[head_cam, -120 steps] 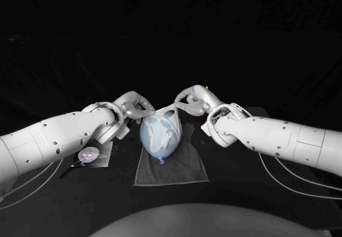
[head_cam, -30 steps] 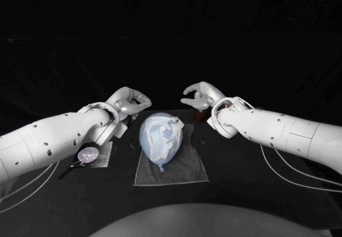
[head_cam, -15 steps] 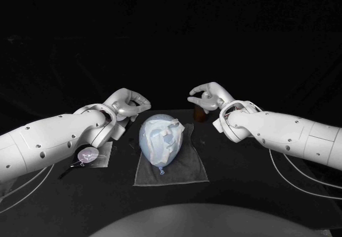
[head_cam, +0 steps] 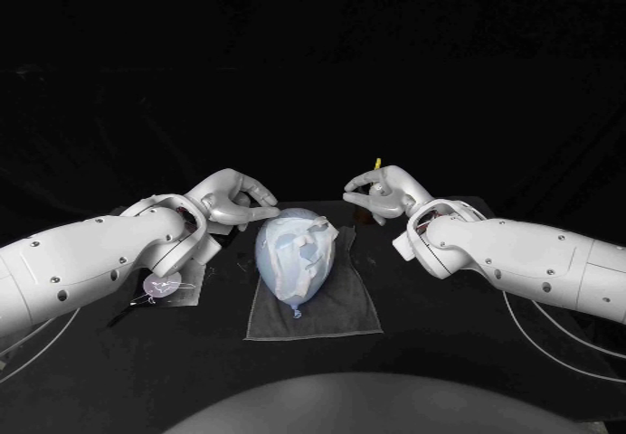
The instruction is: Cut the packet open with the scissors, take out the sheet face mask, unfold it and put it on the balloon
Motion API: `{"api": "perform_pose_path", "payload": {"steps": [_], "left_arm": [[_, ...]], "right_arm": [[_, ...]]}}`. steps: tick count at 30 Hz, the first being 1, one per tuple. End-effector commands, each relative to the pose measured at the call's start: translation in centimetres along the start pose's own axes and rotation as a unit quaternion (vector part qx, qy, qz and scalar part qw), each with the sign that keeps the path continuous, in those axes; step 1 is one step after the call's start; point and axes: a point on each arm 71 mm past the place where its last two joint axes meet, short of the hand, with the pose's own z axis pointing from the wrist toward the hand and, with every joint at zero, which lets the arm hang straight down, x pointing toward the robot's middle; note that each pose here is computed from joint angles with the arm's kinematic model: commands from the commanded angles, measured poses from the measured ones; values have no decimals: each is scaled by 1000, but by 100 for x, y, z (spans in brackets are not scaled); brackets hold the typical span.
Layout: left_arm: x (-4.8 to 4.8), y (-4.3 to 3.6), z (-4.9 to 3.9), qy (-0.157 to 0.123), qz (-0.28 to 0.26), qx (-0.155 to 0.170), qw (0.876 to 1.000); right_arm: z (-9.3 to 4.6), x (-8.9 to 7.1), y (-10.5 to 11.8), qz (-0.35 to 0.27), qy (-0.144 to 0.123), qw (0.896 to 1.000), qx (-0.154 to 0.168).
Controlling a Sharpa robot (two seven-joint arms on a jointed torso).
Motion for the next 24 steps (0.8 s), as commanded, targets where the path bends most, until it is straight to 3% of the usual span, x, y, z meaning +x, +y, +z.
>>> {"api": "perform_pose_path", "payload": {"steps": [1,24], "left_arm": [[53,-52,-10,24,42,27,998],[76,-57,-30,22,102,27,994]], "right_arm": [[-15,66,-4,5,35,999,-1],[14,175,-1,-2,65,998,2]]}}
